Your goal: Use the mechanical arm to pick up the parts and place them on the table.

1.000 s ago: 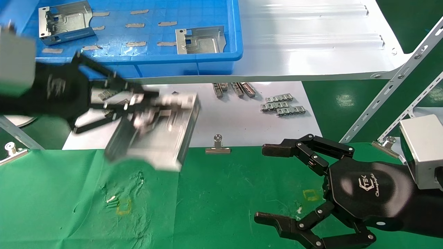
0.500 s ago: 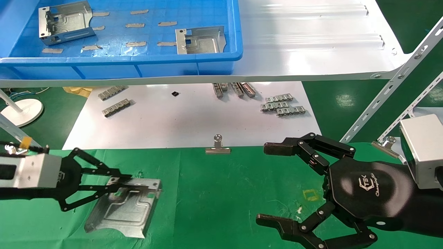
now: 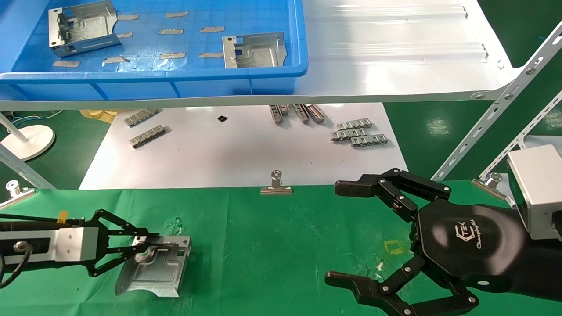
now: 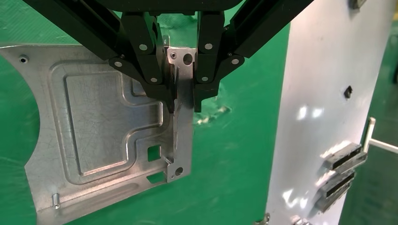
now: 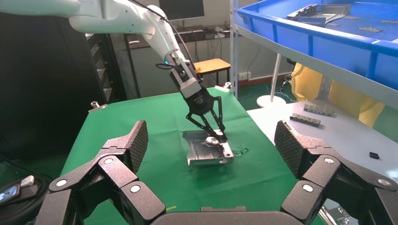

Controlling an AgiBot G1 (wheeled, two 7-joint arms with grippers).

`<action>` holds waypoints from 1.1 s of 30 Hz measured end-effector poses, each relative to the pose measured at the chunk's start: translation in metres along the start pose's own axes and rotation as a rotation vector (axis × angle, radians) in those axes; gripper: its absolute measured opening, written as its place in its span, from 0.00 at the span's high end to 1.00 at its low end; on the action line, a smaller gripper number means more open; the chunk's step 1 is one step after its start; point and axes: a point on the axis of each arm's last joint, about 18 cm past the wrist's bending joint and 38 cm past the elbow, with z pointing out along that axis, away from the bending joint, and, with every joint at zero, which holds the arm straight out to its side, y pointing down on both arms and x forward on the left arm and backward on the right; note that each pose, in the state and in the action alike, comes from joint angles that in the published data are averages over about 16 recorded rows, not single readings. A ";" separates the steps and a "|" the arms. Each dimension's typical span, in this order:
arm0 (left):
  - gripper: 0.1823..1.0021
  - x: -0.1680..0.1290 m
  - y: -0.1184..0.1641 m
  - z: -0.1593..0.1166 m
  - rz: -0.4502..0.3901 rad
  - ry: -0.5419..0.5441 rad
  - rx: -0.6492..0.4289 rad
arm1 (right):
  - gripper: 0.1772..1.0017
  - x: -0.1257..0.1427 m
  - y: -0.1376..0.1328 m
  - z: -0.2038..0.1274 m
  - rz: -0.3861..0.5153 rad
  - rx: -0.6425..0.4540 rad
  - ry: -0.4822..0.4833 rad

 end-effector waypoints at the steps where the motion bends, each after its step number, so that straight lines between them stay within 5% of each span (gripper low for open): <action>1: 0.91 0.001 0.001 0.001 0.005 -0.003 -0.001 | 0.00 0.000 0.000 0.000 0.000 0.000 0.000; 13: 0.84 0.008 0.004 0.003 -0.072 -0.018 0.037 | 0.00 0.000 0.000 0.000 0.000 0.000 0.000; 22: 0.69 0.008 -0.009 -0.005 -0.298 -0.062 0.165 | 0.00 0.000 0.000 0.000 0.000 0.000 0.000; 33: 0.39 0.011 -0.011 -0.018 -0.547 -0.168 0.297 | 0.00 0.000 0.000 0.000 0.000 0.000 0.000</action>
